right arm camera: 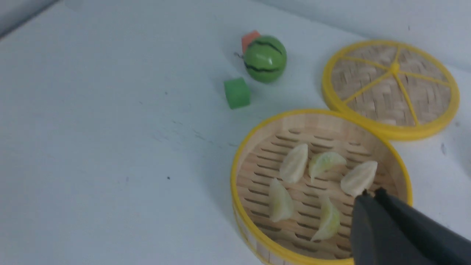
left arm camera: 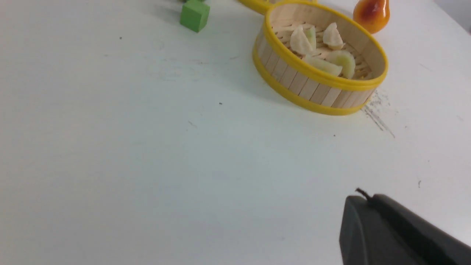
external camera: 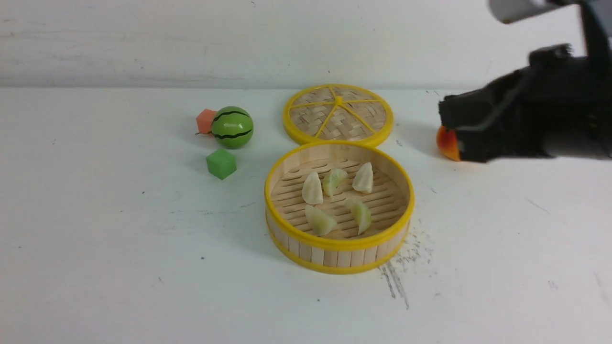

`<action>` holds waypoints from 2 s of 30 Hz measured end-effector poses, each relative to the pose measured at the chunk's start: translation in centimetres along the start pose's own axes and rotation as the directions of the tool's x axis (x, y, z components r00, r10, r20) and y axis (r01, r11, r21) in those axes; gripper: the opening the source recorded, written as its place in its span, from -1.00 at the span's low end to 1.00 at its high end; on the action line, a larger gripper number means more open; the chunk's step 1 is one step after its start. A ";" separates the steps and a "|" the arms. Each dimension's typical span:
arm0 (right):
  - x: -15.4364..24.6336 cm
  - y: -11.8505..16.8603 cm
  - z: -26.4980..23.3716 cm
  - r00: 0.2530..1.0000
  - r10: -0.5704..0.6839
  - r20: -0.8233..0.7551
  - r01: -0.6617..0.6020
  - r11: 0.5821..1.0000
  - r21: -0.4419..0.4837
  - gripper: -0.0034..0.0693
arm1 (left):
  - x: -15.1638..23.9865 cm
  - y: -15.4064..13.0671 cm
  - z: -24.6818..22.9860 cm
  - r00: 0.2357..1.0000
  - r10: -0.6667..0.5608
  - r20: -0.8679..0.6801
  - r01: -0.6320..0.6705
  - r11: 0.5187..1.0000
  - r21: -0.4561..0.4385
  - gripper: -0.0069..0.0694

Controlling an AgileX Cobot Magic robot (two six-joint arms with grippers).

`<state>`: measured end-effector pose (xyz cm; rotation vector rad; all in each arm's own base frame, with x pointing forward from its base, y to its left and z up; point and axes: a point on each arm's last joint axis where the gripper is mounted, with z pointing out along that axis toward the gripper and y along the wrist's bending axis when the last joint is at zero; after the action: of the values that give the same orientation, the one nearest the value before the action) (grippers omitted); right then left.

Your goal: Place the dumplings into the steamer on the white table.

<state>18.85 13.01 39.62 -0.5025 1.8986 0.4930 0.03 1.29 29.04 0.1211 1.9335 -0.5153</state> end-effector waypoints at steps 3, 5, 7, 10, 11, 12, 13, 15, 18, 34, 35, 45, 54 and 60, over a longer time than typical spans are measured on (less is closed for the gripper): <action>1.1 0.3 -2.9 0.996 -0.006 0.088 0.008 1.000 -0.021 -0.96 | -0.3 0.0 0.1 0.999 0.015 0.044 -0.015 1.000 0.001 -0.86; 2.0 0.3 -3.9 0.993 -0.006 0.115 0.009 1.000 -0.024 -0.96 | -0.5 0.0 0.1 0.998 0.023 0.061 -0.023 1.000 -0.002 -0.86; 2.6 0.2 -5.0 0.990 -0.006 0.140 0.010 1.000 -0.026 -0.96 | -0.6 0.0 0.1 0.997 0.029 0.072 -0.029 1.000 -0.006 -0.86; 3.4 0.2 -6.0 0.987 -0.006 0.160 0.010 1.000 -0.027 -0.96 | -0.6 0.1 0.1 0.997 0.033 0.073 -0.032 0.999 -0.010 -0.86; 3.5 0.1 -6.4 0.985 -0.006 0.174 0.011 1.000 -0.028 -0.96 | -0.6 0.1 0.1 0.997 0.033 0.074 -0.032 0.999 -0.009 -0.86; 3.6 0.2 -6.7 0.983 -0.006 0.184 0.011 1.000 -0.028 -0.96 | -0.6 0.1 0.1 0.997 0.034 0.074 -0.033 0.999 -0.009 -0.86; 3.6 0.2 -6.9 0.982 -0.006 0.188 0.011 1.000 -0.029 -0.96 | -0.6 0.1 0.1 0.997 0.035 0.073 -0.034 0.999 -0.010 -0.86; 3.5 0.2 -7.1 0.980 -0.005 0.197 0.012 0.999 -0.030 -0.95 | -0.6 0.1 0.1 0.997 0.035 0.073 -0.034 0.999 -0.010 -0.86; 3.5 0.2 -7.1 0.980 -0.005 0.197 0.011 0.999 -0.029 -0.95 | -0.6 0.1 0.1 0.997 0.035 0.073 -0.034 0.999 -0.010 -0.86; 3.6 0.1 -7.0 0.982 -0.016 0.186 0.020 1.000 -0.024 -0.93 | -0.6 0.1 0.1 0.997 0.035 0.073 -0.034 0.999 -0.010 -0.86; 3.8 0.1 -6.9 0.983 -0.027 0.180 0.030 0.999 -0.018 -0.93 | -0.6 0.1 0.1 0.997 0.035 0.073 -0.034 0.999 -0.010 -0.86; 11.8 -2.8 -8.1 0.975 -0.095 0.200 0.060 0.983 0.176 -0.97 | -0.6 0.1 0.1 0.997 0.035 0.074 -0.035 0.999 -0.011 -0.86; 23.2 -5.3 -9.8 0.966 -0.057 0.252 -0.075 0.872 0.484 -0.97 | -0.6 0.1 0.1 0.997 0.036 0.074 -0.035 0.999 -0.012 -0.86; 26.3 -5.8 -9.8 0.982 0.008 0.189 -0.119 0.805 0.581 -0.97 | -0.6 0.1 0.1 0.997 0.036 0.075 -0.035 0.999 -0.012 -0.86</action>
<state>5.47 -0.22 17.99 0.0234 1.7771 -0.0339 0.42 1.41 29.50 0.1276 1.8567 -0.4797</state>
